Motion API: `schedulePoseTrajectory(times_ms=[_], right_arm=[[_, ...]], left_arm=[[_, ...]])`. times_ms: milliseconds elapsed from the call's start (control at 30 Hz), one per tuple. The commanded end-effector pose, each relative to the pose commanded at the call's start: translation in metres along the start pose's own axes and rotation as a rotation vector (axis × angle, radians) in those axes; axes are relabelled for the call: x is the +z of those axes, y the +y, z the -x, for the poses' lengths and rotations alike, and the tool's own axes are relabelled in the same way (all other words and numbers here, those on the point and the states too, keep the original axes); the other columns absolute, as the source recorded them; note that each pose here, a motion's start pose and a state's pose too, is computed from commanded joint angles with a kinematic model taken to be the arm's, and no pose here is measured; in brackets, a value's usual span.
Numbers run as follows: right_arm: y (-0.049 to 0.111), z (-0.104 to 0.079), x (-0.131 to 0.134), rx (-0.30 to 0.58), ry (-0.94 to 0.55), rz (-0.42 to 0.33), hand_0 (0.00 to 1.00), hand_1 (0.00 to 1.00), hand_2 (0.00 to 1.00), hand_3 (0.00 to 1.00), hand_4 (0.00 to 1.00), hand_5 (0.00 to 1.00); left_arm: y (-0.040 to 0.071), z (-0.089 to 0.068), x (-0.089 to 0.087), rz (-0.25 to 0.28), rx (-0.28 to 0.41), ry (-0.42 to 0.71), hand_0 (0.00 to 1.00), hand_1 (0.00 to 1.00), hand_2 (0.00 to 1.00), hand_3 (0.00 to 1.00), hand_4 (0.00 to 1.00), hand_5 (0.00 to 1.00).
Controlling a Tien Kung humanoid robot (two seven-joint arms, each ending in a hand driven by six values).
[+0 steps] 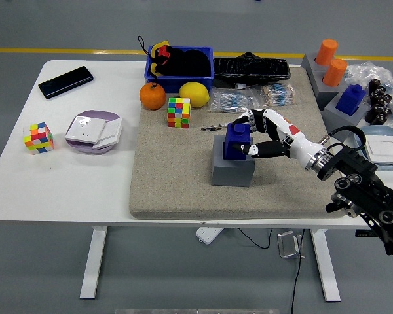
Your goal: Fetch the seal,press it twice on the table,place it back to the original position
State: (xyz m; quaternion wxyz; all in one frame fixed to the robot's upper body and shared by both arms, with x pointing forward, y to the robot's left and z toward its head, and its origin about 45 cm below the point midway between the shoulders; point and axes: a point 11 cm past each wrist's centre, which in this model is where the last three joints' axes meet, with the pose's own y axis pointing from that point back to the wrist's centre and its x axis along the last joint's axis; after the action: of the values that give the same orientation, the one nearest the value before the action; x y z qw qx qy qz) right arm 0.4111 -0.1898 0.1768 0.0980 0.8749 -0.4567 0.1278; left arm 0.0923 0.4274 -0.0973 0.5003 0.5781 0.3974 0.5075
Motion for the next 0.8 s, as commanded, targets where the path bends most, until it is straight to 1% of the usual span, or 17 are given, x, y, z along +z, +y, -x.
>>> schedulePoseTrajectory(times_ms=[467,800], right_arm=[[-0.0015,0.0029,-0.0019,-0.006,0.0,-0.006,0.546,0.396,0.406,0.427,0.694,0.002],[0.0,0.0051,0.0028,-0.015,0.003,0.01,0.546,0.396,0.406,0.428,0.695,0.002]], left_arm=[[-0.0001,0.001,0.0006,0.001,-0.002,0.002,0.721,0.694,0.681,0.751,0.693,0.26],[-0.0002,0.0007,-0.0004,-0.001,-0.001,0.002,0.723,0.694,0.681,0.751,0.693,0.26]])
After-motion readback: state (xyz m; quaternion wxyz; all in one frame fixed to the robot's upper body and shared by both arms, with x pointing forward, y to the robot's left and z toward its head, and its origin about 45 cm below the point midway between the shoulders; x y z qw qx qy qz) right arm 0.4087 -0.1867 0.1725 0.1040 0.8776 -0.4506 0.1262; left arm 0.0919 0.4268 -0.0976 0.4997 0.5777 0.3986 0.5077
